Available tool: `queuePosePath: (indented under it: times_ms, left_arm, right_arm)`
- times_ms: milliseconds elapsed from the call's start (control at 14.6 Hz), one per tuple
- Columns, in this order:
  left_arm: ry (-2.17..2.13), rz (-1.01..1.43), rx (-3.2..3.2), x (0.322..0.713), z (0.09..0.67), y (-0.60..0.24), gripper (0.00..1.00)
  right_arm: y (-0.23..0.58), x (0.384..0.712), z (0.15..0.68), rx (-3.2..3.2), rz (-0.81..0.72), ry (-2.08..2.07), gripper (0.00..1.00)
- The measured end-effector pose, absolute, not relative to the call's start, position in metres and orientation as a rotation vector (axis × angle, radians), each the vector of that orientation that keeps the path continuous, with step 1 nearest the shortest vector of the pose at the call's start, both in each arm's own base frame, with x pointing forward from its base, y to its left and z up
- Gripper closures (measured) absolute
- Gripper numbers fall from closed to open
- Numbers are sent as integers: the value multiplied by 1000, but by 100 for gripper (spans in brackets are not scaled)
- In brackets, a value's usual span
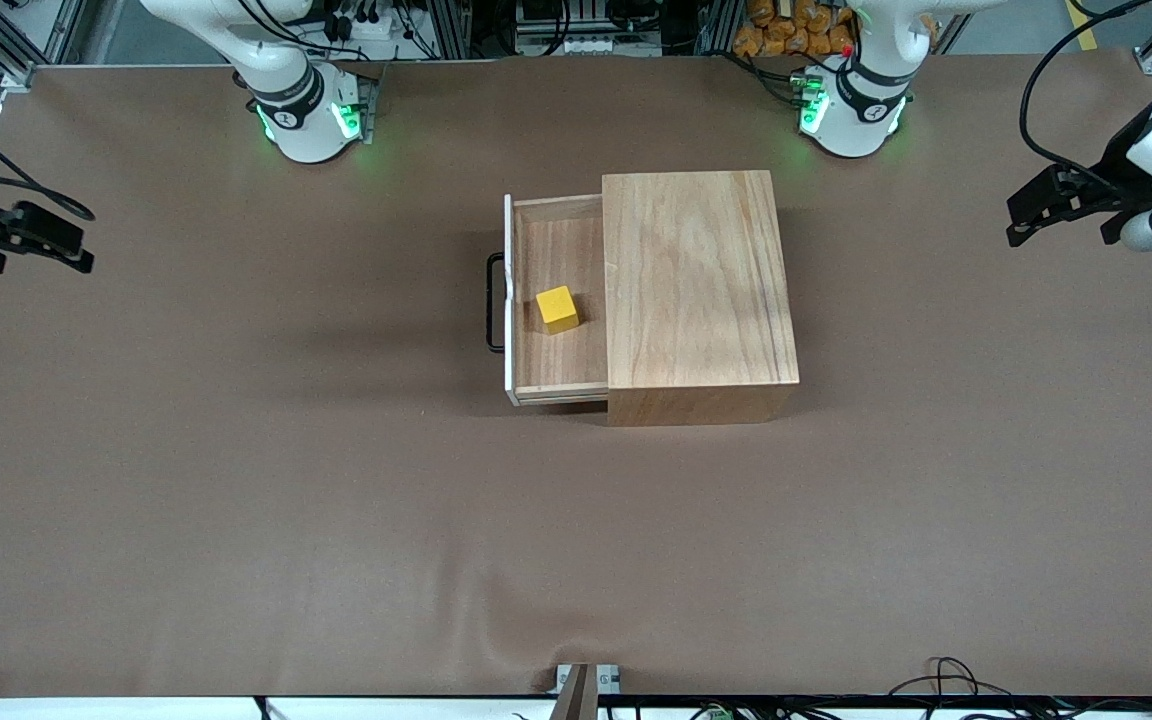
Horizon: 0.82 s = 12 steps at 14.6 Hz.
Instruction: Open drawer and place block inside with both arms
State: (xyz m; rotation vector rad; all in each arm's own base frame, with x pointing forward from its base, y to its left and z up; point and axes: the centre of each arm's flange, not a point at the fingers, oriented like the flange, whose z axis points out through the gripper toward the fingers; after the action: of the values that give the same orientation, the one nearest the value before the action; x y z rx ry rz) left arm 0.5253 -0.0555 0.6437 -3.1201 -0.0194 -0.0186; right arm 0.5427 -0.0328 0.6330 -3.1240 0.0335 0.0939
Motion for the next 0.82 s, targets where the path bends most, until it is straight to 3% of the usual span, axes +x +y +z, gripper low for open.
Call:
queuePosePath:
  times_ms: [824]
  left_arm:
    - [-39,-23,-3122,533,637,-49,0]
  right_arm:
    - [-53,529,648,-3121,74,41,0]
